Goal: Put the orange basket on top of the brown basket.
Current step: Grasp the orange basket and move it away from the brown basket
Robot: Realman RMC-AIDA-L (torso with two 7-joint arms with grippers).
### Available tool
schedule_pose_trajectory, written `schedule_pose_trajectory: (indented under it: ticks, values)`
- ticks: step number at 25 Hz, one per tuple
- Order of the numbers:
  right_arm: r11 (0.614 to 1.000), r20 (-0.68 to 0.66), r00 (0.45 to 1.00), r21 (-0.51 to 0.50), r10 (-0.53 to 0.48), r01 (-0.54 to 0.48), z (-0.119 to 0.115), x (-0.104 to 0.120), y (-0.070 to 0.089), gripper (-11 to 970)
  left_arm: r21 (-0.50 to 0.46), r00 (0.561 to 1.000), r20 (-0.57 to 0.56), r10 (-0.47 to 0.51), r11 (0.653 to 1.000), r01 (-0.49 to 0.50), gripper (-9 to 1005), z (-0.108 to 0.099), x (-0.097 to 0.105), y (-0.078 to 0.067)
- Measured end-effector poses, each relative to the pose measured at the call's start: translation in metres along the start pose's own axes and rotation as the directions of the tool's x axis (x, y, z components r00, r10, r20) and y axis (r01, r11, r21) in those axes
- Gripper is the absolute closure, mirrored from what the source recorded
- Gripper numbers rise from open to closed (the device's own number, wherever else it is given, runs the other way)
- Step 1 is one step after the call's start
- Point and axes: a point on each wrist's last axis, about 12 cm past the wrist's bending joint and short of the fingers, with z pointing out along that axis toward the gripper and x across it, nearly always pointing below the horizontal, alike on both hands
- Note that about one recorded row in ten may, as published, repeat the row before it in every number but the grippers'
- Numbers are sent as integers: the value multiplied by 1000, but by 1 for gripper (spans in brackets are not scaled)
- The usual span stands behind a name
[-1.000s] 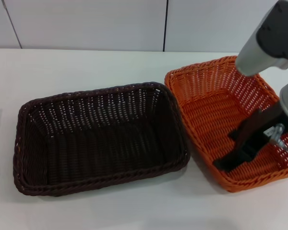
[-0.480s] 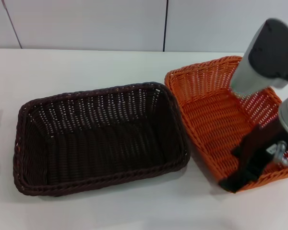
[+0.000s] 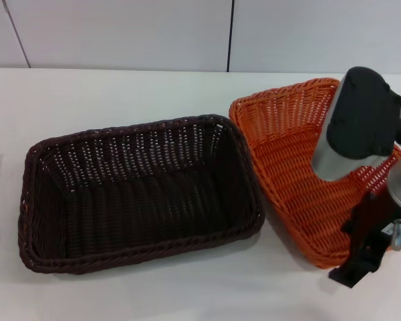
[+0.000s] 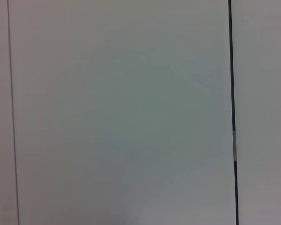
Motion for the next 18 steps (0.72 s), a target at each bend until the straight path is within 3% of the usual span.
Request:
schedule_pose_trajectory:
  ticks: [11, 17, 18]
  values:
    - [999, -88, 995, 42, 38, -34, 21, 6, -8, 140, -16, 1000, -11, -3, 1000, 3, 178, -2, 2, 3]
    - [995, -86, 996, 95, 39, -30, 21, 5, -11, 183, -19, 1000, -16, 3, 1000, -4, 178, -2, 3, 6]
    - [995, -86, 996, 95, 39, -30, 21, 5, -11, 246, -20, 1000, -16, 4, 1000, -4, 178, -2, 3, 6]
